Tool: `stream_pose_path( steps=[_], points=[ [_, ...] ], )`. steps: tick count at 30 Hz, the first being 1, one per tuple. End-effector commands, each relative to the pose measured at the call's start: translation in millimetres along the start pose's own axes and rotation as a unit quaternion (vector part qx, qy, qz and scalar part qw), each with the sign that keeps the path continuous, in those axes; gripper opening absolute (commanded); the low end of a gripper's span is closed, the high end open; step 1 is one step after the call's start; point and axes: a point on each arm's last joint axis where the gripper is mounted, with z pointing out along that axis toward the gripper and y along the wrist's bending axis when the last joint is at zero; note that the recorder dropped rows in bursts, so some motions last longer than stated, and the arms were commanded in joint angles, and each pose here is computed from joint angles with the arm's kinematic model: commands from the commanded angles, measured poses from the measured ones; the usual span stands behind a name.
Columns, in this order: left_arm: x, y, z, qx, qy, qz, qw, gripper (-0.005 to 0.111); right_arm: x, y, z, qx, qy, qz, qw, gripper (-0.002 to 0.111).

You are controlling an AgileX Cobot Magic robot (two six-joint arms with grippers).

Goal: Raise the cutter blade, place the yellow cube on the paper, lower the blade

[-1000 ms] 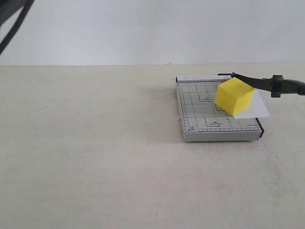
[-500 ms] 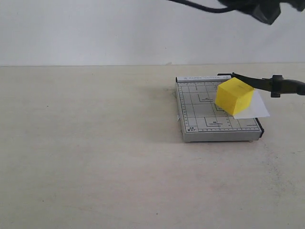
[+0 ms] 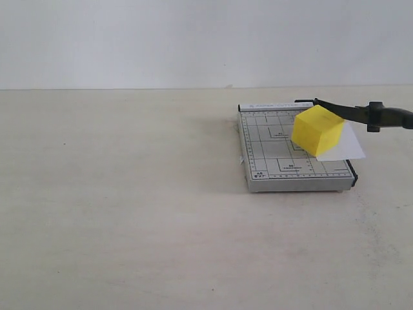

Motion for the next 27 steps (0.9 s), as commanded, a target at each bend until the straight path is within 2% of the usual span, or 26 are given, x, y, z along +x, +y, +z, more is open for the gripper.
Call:
stream_pose_path(
  steps=[1,5,6,8,9,11,14,16,20,23,27],
  points=[
    [65.6,7.1,-42.6,-0.077,-0.023,-0.031,0.996,0.005,0.0,0.2,-0.5,-0.001,0.002,0.001,1.0,0.0],
    [122.7,6.0,-40.0,-0.088,0.015,-0.039,0.995,0.005,0.0,0.2,-0.5,-0.001,0.002,-0.006,1.0,0.0],
    [138.6,7.3,-36.5,-0.096,0.009,-0.04,0.995,0.005,-1.1,0.2,-0.6,-0.001,-0.002,-0.019,1.0,0.0],
    [153.9,9.5,-32.6,-0.108,-0.004,-0.04,0.993,0.005,-7.9,0.4,-2.2,-0.001,-0.02,-0.045,0.999,0.0],
    [153.4,9.7,-32.7,-0.109,-0.006,-0.04,0.993,0.005,-12.7,0.6,-3.5,0.0,-0.031,-0.05,0.998,0.0],
    [160.6,7.9,-32.4,-0.101,0.034,-0.041,0.993,0.005,-30.1,1.2,-8.9,0.001,-0.071,-0.054,0.996,0.0],
    [160.3,7.8,-32.3,-0.1,0.032,-0.046,0.993,0.005,-57.5,2.1,-13.7,0.003,-0.124,-0.053,0.991,0.0],
    [160.2,7.9,-32.4,-0.1,0.033,-0.036,0.994,0.005,-72.3,2.6,-7.1,0.004,-0.123,-0.055,0.991,0.0],
    [159.7,7.8,-32.3,-0.1,0.029,-0.042,0.994,0.005,-89.9,2.8,29.3,0.003,-0.061,-0.059,0.996,0.0],
    [159.0,8.0,-32.3,-0.101,0.025,-0.044,0.994,0.005,-104.7,3.8,59.8,-0.002,0.048,-0.047,0.998,0.0],
    [159.0,8.0,-32.3,-0.101,0.025,-0.044,0.994,0.005,-130.3,2.3,90.7,0.004,0.191,-0.07,0.979,0.0]
  ],
)
